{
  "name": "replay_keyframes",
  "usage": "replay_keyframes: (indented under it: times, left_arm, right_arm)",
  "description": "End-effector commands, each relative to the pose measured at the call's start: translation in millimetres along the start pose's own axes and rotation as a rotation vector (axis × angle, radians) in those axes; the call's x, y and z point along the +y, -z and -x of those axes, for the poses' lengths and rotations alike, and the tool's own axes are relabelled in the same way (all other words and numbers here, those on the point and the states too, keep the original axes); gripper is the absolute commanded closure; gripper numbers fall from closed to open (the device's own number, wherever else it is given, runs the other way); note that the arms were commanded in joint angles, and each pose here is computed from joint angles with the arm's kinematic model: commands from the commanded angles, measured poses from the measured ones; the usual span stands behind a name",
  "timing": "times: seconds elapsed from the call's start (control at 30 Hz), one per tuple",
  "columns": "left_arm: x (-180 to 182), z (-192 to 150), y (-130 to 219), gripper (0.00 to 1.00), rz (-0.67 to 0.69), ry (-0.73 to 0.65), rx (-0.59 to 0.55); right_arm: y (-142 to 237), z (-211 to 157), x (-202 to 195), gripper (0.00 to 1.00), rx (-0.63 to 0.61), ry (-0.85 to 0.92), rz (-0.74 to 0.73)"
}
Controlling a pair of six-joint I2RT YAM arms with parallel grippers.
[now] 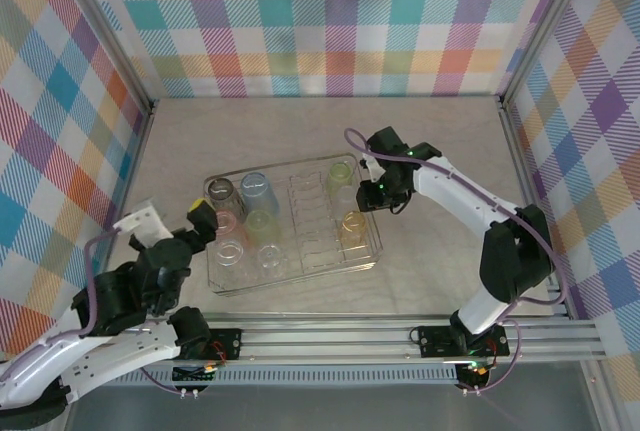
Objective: Load the cups into the dish rack
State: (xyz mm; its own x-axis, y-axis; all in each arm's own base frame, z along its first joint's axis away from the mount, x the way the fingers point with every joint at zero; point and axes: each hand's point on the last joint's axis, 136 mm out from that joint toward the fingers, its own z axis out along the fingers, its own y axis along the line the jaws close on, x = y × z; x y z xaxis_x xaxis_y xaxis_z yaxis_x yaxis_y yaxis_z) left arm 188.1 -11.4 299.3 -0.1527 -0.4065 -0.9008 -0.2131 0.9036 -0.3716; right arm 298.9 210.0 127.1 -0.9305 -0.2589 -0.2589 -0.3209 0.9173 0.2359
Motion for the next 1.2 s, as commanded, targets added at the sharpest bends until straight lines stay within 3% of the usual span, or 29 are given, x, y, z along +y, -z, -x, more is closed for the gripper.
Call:
replay_keyframes:
  times: [0.0, 0.13, 0.4, 0.77, 1.17]
  left_arm:
    - [31, 4, 2, 0.0, 0.094, 0.076, -0.079]
    - [45, 1, 5, 0.0, 0.114, 0.074, -0.084]
    - [44, -7, 1, 0.0, 0.133, 0.009, -0.083]
    - [20, -31, -13, 0.0, 0.113, -0.148, -0.009]
    - [-23, -34, -28, 0.0, 0.067, -0.251, 0.018]
  right_arm:
    - [-1, 19, 3, 0.67, -0.038, 0.012, -0.009]
    - [-12, 23, 2, 0.73, -0.019, 0.009, -0.025]
    - [-22, 21, -24, 0.99, -0.006, -0.079, -0.159]
    - [-8, 2, -65, 1.0, -0.018, -0.225, -0.283]
    - [1, -19, -79, 0.99, -0.016, -0.28, -0.283]
